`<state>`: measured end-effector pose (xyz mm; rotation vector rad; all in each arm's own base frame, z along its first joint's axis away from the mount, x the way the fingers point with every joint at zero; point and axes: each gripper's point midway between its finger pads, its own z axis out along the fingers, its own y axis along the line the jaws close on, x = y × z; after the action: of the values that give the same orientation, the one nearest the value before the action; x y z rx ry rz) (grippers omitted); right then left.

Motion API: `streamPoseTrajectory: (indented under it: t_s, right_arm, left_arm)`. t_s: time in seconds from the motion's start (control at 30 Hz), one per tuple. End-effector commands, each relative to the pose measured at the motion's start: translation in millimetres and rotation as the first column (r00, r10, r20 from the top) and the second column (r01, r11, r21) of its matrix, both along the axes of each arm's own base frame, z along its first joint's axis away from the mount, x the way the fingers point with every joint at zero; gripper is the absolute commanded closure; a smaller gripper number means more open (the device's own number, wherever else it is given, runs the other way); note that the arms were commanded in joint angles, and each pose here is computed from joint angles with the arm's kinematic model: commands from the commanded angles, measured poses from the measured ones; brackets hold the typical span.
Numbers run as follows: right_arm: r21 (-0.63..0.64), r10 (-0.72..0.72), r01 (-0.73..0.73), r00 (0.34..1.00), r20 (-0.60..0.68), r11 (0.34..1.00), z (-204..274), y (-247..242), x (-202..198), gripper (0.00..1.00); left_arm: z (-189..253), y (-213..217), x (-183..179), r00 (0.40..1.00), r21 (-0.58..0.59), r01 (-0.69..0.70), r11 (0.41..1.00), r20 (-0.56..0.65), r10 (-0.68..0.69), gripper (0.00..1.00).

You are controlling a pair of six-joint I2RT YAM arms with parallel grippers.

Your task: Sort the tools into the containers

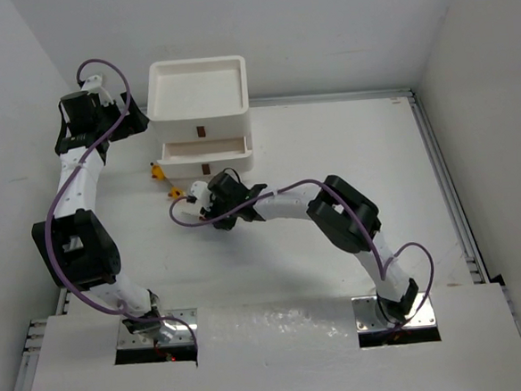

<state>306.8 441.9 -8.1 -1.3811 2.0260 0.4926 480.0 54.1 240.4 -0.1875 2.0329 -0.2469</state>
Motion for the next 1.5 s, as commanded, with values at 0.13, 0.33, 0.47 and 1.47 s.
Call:
streamPoseTrajectory:
  t_s: [0.13, 0.33, 0.47, 1.47]
  right_arm:
    - [-0.071, 0.04, -0.055, 0.979, -0.201, 0.996, -17, -34, -60, 1.0]
    - [0.072, 0.155, -0.154, 0.988, -0.003, 0.985, 65, -37, -75, 1.0]
    - [0.122, 0.192, -0.211, 0.97, 0.149, 0.97, 126, -31, -64, 1.0]
    - [-0.259, 0.133, 0.05, 0.755, 0.642, 0.965, 182, -25, 174, 0.99]
  left_arm:
    - [35, -7, -1, 0.996, -0.008, 0.03, 1.0, 0.087, -0.029, 0.04]
    - [41, -7, -4, 0.994, 0.0, 0.031, 1.0, 0.106, -0.031, 0.04]
    - [40, -6, 0, 0.994, -0.009, 0.028, 1.0, 0.102, -0.027, 0.04]
    - [39, -3, 12, 0.995, -0.025, 0.012, 1.0, 0.102, -0.009, 0.05]
